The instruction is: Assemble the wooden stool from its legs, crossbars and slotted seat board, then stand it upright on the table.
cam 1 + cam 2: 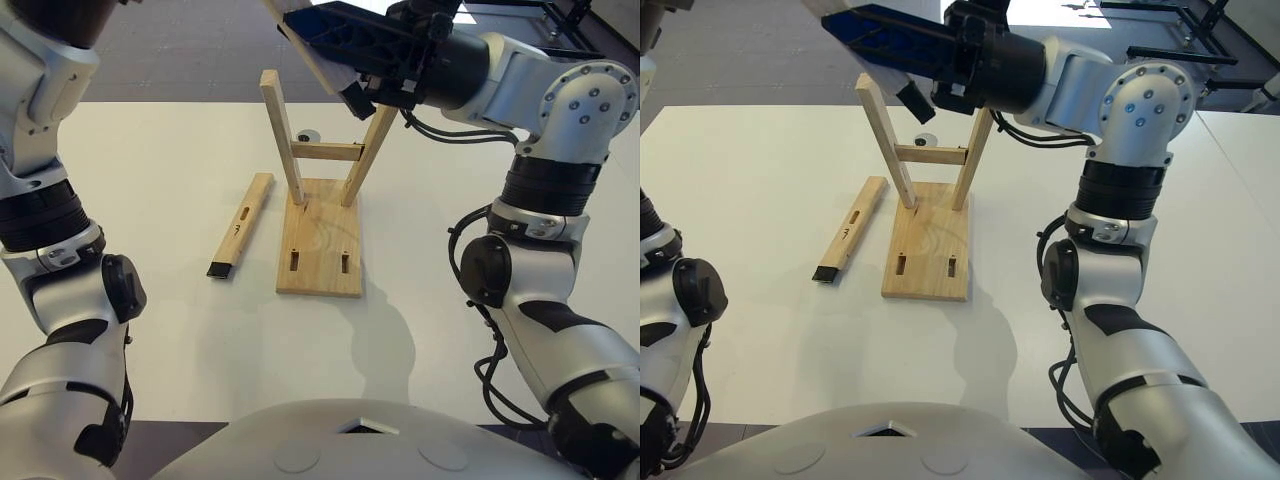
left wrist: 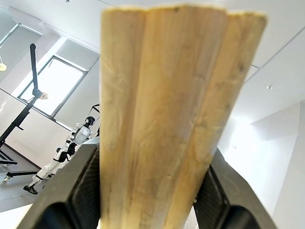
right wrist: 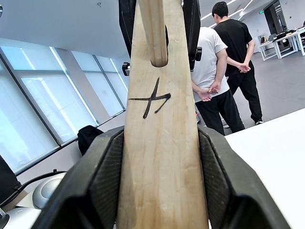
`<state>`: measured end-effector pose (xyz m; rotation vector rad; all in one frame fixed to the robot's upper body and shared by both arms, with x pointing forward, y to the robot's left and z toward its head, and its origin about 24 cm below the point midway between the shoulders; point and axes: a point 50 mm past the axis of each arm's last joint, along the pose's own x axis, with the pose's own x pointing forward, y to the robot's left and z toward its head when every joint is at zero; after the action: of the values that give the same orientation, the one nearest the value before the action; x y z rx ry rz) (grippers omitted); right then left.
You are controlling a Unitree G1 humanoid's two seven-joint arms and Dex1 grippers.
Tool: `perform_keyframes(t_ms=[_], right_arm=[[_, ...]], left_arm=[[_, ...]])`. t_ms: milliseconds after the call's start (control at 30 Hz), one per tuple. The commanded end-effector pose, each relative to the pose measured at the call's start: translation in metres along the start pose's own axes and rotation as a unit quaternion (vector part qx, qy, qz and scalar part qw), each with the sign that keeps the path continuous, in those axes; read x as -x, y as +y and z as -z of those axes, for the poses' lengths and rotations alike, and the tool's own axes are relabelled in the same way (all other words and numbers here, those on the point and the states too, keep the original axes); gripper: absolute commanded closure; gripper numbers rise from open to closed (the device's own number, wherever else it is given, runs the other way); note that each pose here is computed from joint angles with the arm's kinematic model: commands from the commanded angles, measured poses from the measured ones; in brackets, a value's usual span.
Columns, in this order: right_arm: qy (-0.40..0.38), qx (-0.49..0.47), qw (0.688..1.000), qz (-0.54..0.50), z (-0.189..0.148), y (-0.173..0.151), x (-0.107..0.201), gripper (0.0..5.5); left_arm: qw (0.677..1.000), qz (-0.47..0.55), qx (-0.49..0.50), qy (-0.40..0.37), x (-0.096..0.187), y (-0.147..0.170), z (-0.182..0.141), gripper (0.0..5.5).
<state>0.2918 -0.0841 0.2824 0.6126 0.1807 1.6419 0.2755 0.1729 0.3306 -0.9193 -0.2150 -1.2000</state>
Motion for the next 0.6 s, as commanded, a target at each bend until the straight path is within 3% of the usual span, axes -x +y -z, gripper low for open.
perform_keyframes(t_ms=[33, 133, 600], right_arm=[[-0.023, 0.045, 0.999, -0.005, -0.005, 0.006, -0.003, 3.44], [-0.025, 0.057, 0.998, 0.000, -0.003, 0.005, -0.004, 2.58], [-0.001, 0.060, 0.996, 0.069, 0.029, -0.001, 0.027, 0.12]], left_arm=[[1.000, -0.007, 0.008, 0.006, 0.002, 0.004, 0.005, 3.28], [1.000, -0.010, 0.007, 0.004, 0.003, 0.005, 0.004, 3.41], [0.996, -0.082, 0.032, 0.028, 0.045, 0.032, 0.038, 3.45]])
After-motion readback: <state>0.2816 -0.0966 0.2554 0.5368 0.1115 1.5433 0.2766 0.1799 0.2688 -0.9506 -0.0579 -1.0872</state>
